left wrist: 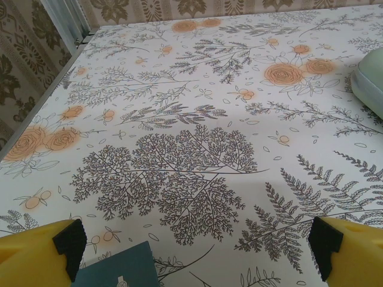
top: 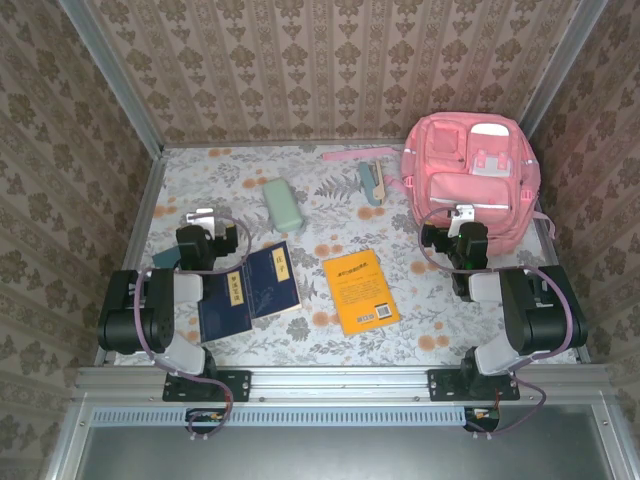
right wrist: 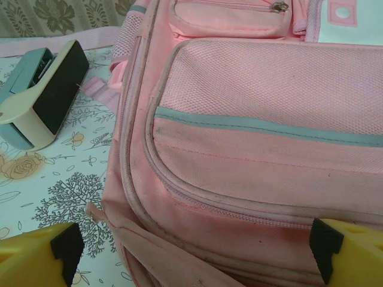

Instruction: Pack books, pencil case, and school supplies into a backpack

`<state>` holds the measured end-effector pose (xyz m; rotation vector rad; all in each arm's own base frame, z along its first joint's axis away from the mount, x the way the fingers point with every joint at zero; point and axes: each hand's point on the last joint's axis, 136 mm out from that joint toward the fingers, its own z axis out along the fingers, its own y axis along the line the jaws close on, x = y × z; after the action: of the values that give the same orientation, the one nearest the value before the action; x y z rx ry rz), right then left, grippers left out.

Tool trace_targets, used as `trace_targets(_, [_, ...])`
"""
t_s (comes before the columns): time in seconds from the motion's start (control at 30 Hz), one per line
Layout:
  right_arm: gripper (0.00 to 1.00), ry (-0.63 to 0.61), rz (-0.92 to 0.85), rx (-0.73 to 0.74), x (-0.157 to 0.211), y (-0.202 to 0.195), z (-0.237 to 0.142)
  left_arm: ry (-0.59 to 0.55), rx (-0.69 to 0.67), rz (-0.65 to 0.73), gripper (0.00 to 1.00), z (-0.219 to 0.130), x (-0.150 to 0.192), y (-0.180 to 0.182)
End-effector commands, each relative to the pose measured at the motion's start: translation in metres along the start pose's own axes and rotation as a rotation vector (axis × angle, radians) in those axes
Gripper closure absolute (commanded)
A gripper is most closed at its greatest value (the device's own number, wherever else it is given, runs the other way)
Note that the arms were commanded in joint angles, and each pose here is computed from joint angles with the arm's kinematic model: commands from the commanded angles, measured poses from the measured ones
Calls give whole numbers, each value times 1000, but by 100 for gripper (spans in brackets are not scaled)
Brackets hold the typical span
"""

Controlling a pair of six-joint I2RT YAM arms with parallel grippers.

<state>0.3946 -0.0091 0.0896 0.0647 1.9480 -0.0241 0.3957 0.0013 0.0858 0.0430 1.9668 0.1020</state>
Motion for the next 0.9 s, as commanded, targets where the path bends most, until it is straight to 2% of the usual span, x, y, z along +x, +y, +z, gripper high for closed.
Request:
trace_targets(0.0, [0,-26,9,-15,-10,3,2,-33,7,17,0,-1,-8,-1])
trace_targets(0.87, [0,-26,9,-17,-10,4,2,-29,38,7,0,0,-11,-2])
